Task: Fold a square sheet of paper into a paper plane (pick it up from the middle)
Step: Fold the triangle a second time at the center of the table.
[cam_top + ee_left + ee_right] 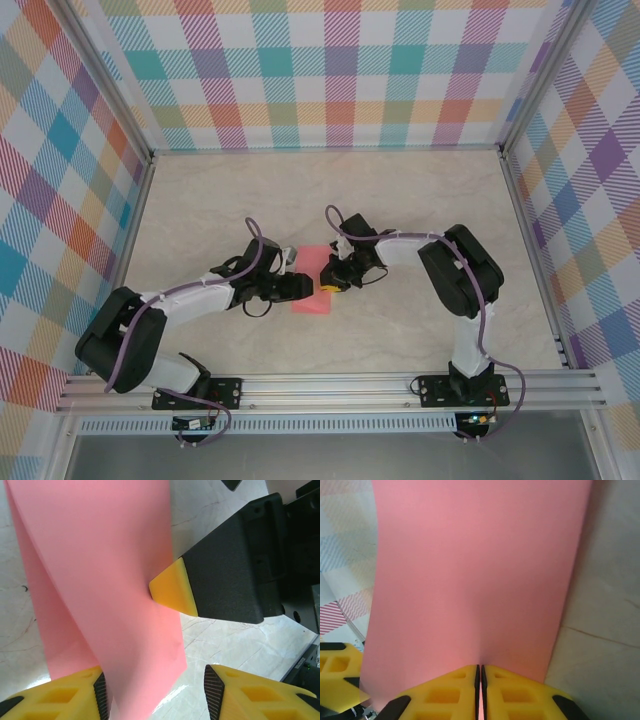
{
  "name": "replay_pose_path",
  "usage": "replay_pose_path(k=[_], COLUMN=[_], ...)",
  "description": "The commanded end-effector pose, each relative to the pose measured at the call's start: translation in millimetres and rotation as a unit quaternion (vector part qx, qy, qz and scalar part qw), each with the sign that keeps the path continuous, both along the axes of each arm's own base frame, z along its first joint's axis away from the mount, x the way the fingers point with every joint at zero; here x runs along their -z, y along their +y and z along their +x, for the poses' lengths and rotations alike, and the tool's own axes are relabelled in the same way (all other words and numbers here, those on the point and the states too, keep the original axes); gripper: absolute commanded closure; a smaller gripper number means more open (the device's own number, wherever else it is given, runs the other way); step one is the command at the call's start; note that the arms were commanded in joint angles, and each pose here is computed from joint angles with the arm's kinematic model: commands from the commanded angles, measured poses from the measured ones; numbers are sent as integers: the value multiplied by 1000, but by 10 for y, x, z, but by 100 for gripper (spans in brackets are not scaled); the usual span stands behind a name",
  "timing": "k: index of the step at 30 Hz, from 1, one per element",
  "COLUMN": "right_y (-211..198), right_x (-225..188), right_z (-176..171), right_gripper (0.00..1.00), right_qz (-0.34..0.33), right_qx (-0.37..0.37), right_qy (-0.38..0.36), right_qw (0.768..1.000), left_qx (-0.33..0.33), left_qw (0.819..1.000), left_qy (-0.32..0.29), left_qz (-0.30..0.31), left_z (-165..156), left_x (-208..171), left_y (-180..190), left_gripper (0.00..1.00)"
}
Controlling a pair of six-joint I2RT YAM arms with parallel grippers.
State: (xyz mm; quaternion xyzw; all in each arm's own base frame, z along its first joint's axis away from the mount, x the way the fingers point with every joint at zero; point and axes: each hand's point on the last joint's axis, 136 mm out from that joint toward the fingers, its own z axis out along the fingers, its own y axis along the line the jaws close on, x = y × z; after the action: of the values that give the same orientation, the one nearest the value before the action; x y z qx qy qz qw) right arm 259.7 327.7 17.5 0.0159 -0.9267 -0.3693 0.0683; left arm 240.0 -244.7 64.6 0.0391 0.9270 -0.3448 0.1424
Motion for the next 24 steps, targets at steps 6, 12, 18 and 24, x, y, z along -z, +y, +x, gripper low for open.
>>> replay_pose_path(k=[6, 12, 18, 24], right_y=[-36, 93, 166, 115], right_x=[65, -145, -352, -194], right_z=[3, 22, -17, -192], right_gripper=[88, 88, 88, 89], right_qz=[-21, 33, 68, 42], right_qx=[8, -4, -21, -31], right_qy=[12, -13, -34, -15], right_qw=[1000, 999, 997, 999], left_qx=[10, -14, -46, -61], left_qw=[999, 997, 994, 991], left_qy=[24, 68, 94, 103], left_qz=[19, 16, 44, 61], left_z=[-159, -213, -152, -122], left_x=[113, 216, 348, 415], left_y=[70, 74, 125, 163], left_gripper=[48, 55, 74, 81])
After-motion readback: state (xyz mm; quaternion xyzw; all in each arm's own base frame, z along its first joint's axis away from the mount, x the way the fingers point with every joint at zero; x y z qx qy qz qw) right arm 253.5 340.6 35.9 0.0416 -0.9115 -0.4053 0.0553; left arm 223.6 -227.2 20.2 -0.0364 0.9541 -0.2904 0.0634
